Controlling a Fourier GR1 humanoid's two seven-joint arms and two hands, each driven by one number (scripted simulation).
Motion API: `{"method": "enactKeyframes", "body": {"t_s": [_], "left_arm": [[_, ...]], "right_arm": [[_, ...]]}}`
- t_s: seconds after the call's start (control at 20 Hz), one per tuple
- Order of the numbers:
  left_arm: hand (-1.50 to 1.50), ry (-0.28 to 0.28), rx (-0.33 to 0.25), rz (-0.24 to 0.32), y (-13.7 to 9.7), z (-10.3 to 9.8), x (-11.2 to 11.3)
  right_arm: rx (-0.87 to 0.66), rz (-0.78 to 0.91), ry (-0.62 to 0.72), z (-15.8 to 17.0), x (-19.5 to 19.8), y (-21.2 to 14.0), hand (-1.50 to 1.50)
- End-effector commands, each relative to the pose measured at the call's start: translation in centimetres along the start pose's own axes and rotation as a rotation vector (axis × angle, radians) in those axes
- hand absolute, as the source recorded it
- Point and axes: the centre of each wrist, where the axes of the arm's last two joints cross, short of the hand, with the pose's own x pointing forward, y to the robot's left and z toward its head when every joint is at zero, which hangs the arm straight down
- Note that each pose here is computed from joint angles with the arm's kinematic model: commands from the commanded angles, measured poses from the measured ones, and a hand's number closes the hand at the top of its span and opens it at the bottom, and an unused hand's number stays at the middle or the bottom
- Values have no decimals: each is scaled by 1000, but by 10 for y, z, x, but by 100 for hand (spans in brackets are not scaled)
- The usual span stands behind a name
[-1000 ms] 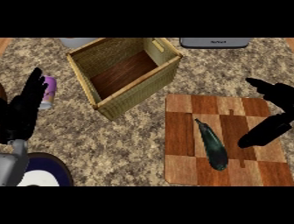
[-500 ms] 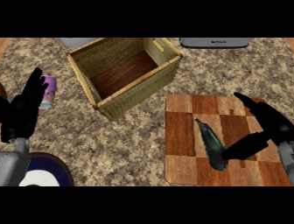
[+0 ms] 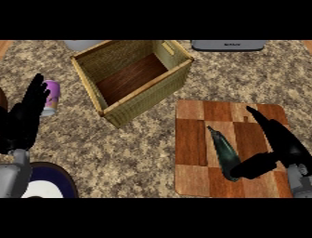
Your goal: Pick the eggplant from the cutting board and place it in the basket
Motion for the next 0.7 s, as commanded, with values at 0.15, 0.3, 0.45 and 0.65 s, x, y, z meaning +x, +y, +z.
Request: {"method": "enactKeyframes", "body": {"t_s": [0.15, 0.3, 0.45, 0.65], "left_arm": [[0, -13, -19, 19, -10, 7, 5], [0, -9, -7, 16, -10, -3, -1], [0, -5, 4, -16, 11, 7, 0], [0, 14, -5, 3, 6, 0, 5]], "right_arm": [[9, -7, -3, -8, -1, 26, -150], [-6, -4, -8, -10, 2, 40, -150], [11, 1, 8, -16, -9, 29, -150], [-3, 42, 36, 1, -7, 51, -150]]}}
